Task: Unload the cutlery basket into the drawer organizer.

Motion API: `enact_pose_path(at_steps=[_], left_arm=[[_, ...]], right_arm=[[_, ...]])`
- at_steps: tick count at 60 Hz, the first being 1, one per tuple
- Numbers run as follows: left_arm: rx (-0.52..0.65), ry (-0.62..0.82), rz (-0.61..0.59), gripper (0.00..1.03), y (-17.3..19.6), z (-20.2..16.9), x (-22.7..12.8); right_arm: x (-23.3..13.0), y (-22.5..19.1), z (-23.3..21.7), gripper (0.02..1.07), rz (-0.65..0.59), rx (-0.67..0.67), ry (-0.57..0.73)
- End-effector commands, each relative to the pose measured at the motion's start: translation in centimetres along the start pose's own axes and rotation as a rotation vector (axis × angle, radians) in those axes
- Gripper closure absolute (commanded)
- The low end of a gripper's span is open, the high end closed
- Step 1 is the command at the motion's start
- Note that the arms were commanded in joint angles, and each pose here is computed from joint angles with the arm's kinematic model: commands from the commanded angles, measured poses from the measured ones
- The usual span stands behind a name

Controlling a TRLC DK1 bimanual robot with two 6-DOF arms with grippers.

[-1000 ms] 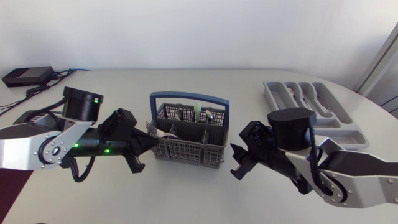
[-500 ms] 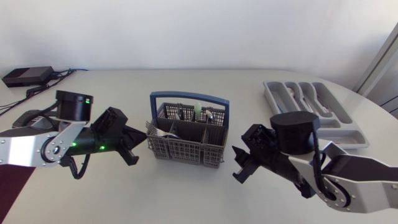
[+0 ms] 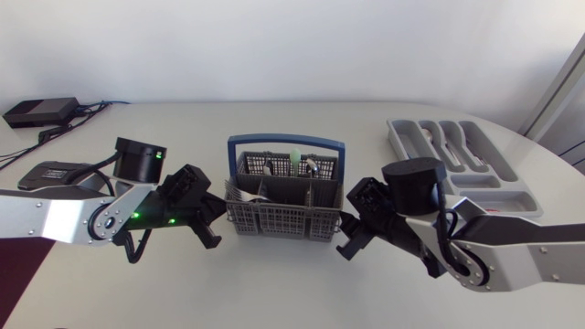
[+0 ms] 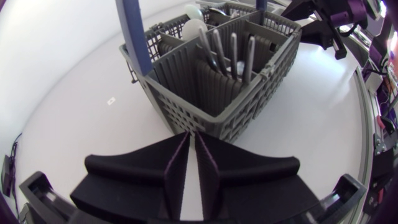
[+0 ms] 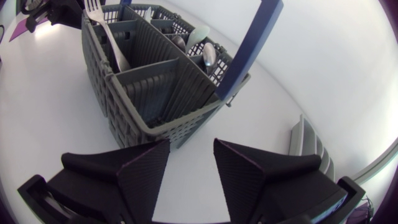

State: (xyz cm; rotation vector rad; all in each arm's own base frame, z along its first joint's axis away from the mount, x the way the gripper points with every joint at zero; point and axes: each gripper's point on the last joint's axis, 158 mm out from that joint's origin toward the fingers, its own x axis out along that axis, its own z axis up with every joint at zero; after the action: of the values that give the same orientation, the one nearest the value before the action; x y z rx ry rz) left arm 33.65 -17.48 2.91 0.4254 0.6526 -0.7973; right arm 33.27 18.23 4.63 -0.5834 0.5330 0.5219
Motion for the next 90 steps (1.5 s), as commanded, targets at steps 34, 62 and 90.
enact_pose_path(at_steps=[34,62,90], left_arm=[[0.022,-0.058,0.101,0.75,2.0,1.5,-1.5],[0.018,-0.159,0.162,0.59,1.3,3.4,-6.4],[-0.019,-0.164,0.204,0.57,2.3,1.7,-6.2]], right_arm=[[-2.9,-4.3,1.2,0.46,-0.127,0.028,-0.053],[-7.5,1.0,7.6,0.46,-0.029,-0.031,-0.190],[-3.2,9.1,13.2,0.46,0.076,-0.116,-0.258]])
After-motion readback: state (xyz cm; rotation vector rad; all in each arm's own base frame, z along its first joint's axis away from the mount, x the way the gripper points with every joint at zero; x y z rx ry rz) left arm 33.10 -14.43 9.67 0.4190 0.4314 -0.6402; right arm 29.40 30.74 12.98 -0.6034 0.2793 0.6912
